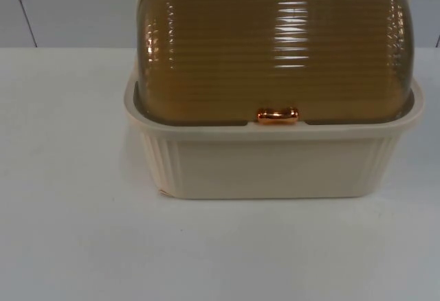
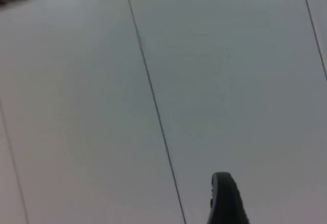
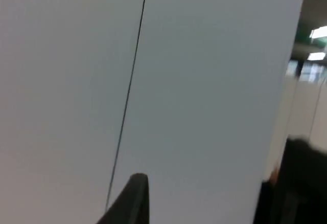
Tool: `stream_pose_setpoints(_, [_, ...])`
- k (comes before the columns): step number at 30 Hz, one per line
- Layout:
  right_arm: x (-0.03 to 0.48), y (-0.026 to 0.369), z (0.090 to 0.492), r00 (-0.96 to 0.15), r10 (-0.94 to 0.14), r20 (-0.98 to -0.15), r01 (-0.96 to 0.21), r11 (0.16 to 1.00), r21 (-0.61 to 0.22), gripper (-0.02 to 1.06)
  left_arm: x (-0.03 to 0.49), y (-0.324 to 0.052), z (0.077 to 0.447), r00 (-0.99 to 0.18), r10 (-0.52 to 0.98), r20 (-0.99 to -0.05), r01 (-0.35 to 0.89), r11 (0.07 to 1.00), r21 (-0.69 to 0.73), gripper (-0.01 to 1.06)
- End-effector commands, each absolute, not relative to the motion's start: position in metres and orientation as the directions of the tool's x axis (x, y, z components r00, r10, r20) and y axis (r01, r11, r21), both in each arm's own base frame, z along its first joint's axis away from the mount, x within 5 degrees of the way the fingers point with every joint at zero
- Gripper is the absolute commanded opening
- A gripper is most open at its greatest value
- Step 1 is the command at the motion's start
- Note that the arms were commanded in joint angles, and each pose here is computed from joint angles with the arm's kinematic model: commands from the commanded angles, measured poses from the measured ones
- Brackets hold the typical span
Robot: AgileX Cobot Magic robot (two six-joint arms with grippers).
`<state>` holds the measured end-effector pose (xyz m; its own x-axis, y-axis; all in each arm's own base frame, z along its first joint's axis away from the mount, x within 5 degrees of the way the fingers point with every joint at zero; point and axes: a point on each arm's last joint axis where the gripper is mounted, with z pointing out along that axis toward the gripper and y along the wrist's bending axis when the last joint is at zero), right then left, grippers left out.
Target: Open the box lid with the left hand, place the block into the box with the right hand, then close the box lid with the left hand.
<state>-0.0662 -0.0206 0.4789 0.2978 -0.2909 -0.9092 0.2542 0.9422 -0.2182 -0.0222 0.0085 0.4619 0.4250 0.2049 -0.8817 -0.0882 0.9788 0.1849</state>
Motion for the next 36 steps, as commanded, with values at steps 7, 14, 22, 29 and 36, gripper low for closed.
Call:
stream_pose_setpoints(7, [-0.138,-0.017,0.471,0.447,-0.367,-0.816,0.283,0.923,-0.26,1.05,-0.094,0.012,0.473,0.51,0.173,-0.843,-0.113,0.985,0.133,0.5])
stream_pose_setpoints(14, [-0.153,-0.007,0.459,0.472,-0.371,-0.799,0.21,0.928,-0.307,1.05,-0.148,0.005,0.495,0.581,0.258,-0.772,-0.232,0.962,0.147,0.5])
stream_pose_setpoints(22, [-0.159,-0.002,0.456,0.484,-0.367,-0.794,0.166,0.93,-0.329,1.05,-0.18,-0.007,0.494,0.639,0.327,-0.697,-0.207,0.945,0.253,0.5])
stream_pose_setpoints(29, [-0.177,-0.001,0.461,0.515,-0.368,-0.774,0.167,0.929,-0.331,1.05,-0.197,-0.014,0.481,0.653,0.34,-0.677,-0.188,0.939,0.29,0.5])
stream_pose_setpoints(36, [-0.179,0.002,0.455,0.469,-0.324,-0.821,0.088,0.943,-0.322,1.05,-0.191,-0.015,0.468,0.611,0.273,-0.743,-0.108,0.959,0.263,0.5])
